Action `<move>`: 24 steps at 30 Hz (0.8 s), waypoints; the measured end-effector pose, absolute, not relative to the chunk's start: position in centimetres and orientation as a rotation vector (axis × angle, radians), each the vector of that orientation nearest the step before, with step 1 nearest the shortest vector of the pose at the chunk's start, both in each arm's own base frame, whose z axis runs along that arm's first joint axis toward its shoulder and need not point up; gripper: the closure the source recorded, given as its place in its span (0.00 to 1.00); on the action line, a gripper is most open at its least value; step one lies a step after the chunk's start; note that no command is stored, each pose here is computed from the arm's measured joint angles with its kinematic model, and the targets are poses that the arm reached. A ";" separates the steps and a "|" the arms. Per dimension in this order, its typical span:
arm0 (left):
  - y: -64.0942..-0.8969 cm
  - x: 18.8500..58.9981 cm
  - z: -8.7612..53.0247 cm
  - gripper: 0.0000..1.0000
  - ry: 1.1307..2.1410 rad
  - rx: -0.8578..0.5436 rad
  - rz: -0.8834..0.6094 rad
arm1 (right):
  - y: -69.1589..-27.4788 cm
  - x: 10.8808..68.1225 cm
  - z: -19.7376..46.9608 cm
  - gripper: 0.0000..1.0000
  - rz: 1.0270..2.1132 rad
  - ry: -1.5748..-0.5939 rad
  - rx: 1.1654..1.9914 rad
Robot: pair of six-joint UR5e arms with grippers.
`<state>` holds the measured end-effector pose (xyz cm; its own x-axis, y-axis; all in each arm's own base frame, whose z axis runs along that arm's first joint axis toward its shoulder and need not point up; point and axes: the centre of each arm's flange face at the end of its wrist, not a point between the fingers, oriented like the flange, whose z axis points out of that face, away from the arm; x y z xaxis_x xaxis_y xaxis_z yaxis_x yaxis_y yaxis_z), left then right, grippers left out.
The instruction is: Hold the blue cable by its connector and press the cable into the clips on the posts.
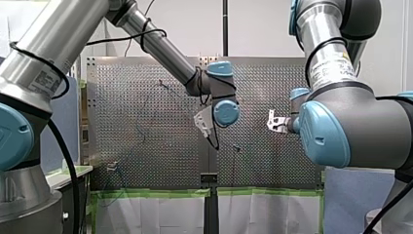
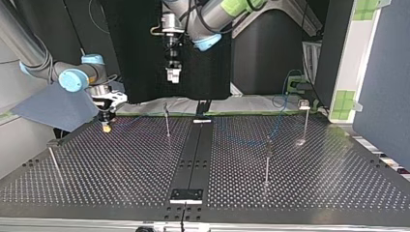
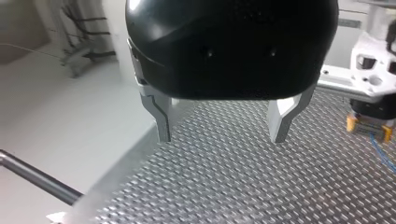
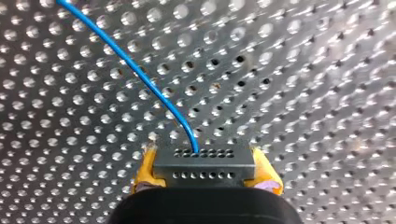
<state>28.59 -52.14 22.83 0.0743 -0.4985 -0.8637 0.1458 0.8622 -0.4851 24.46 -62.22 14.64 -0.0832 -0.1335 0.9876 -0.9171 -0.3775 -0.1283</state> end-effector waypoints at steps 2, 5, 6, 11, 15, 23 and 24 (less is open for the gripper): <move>-51.7 28.3 23.5 0.00 1.403 -0.312 -0.528 | -61.9 24.4 15.1 1.00 1.524 -1.163 1.533; -51.0 28.1 24.3 0.00 1.380 -0.324 -0.574 | -61.5 24.3 15.4 1.00 1.517 -1.167 1.524; -50.9 28.0 24.5 0.00 1.374 -0.328 -0.589 | -61.5 24.2 15.4 1.00 1.516 -1.168 1.522; -49.5 27.8 25.6 0.00 1.347 -0.343 -0.667 | -61.3 24.3 15.5 1.00 1.515 -1.169 1.518; -48.1 28.3 25.7 0.00 1.333 -0.358 -0.708 | -61.3 24.4 15.5 1.00 1.517 -1.168 1.519; -46.5 28.0 20.7 0.00 1.407 -0.327 -0.704 | -61.2 24.5 15.5 1.00 1.518 -1.169 1.520; -46.2 27.8 20.1 0.00 1.420 -0.323 -0.689 | -61.2 24.5 15.5 1.00 1.519 -1.169 1.520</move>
